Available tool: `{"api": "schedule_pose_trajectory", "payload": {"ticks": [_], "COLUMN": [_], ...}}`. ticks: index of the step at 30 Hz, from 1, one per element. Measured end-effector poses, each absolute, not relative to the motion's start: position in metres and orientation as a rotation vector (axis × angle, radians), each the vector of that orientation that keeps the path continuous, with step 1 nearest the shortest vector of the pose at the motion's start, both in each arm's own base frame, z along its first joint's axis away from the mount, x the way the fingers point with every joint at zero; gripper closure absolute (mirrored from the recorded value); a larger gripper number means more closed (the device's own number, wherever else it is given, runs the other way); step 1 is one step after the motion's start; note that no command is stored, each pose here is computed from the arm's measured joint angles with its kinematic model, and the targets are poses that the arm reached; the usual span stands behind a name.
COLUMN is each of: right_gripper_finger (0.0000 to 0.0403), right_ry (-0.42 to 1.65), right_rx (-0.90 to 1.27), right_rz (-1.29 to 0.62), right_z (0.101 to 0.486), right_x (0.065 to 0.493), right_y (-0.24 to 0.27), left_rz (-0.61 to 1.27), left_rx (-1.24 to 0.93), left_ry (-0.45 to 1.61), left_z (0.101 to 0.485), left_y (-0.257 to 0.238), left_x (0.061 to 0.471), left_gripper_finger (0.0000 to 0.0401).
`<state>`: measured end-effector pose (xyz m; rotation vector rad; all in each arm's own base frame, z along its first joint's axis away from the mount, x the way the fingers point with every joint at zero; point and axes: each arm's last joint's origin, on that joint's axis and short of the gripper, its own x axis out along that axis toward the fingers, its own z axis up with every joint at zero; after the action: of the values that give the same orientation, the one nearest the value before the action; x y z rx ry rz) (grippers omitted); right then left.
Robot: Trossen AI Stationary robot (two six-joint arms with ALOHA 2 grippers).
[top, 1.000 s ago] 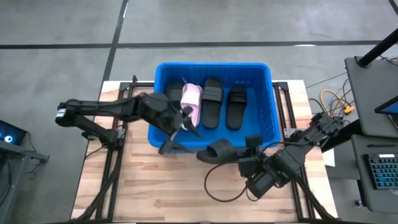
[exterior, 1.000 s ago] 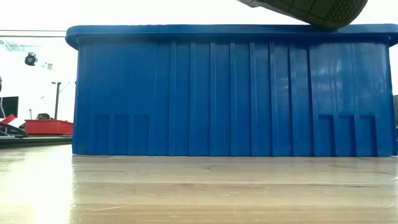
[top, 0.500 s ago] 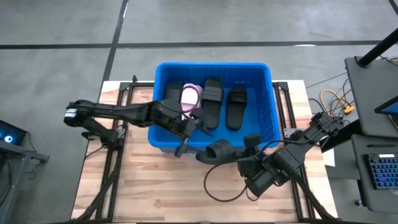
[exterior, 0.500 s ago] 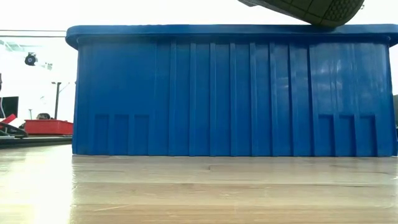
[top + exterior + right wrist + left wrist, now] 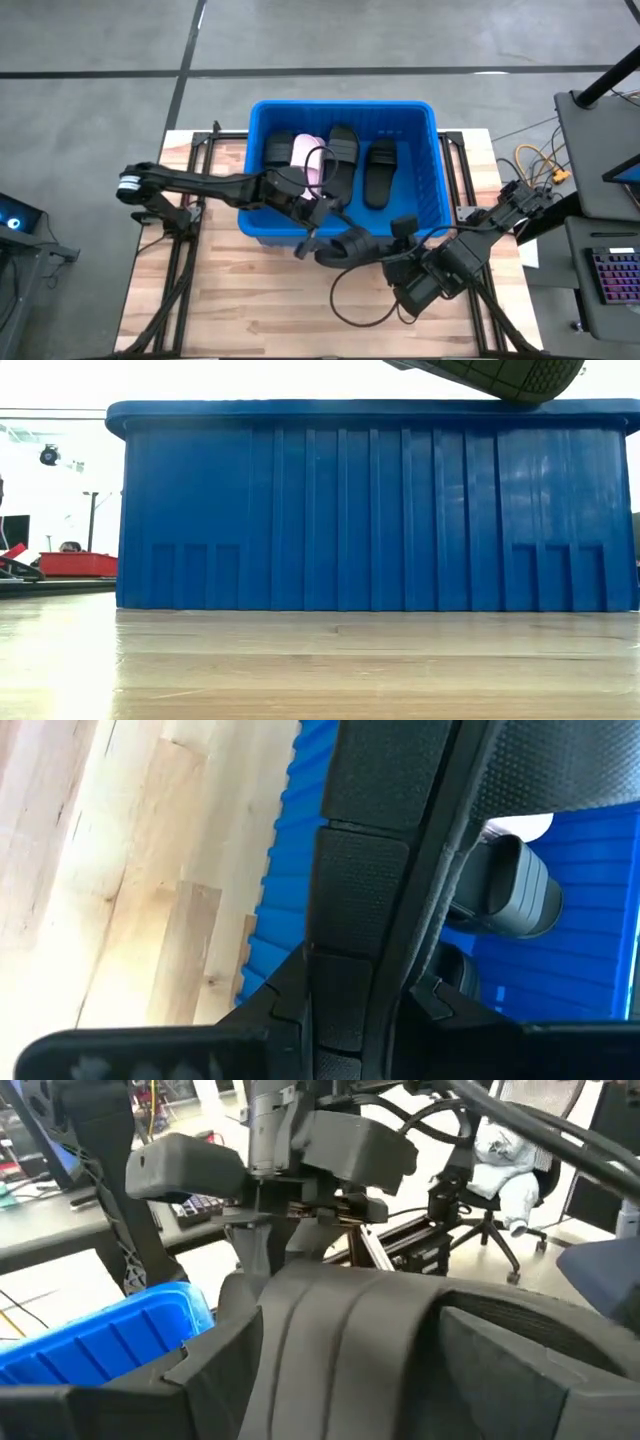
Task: Pick and place slides into bin
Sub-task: Put the black slide into the blue container
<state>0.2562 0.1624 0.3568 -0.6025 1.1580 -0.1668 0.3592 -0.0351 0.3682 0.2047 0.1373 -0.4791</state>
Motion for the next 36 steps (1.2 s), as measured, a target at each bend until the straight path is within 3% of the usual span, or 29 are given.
{"api": "schedule_pose_trajectory", "payload": {"ticks": [20,36], "right_gripper_finger": [0.0337,0.0338], "right_ry": [1.129,1.041], "right_rx": [-0.605,-0.740], "right_rz": [-0.210,-0.318], "right_z": [0.358,0.365], "right_x": [0.257,0.257], "right_y": [0.162,0.158], "left_rz": [-0.401,-0.398], "left_rx": [0.210,0.206], "left_ry": [0.186,0.236], "left_z": [0.354,0.355], "left_y": [-0.033,-0.030], "left_x": [0.369,0.362], "left_gripper_finger": [0.0327,0.0338]}}
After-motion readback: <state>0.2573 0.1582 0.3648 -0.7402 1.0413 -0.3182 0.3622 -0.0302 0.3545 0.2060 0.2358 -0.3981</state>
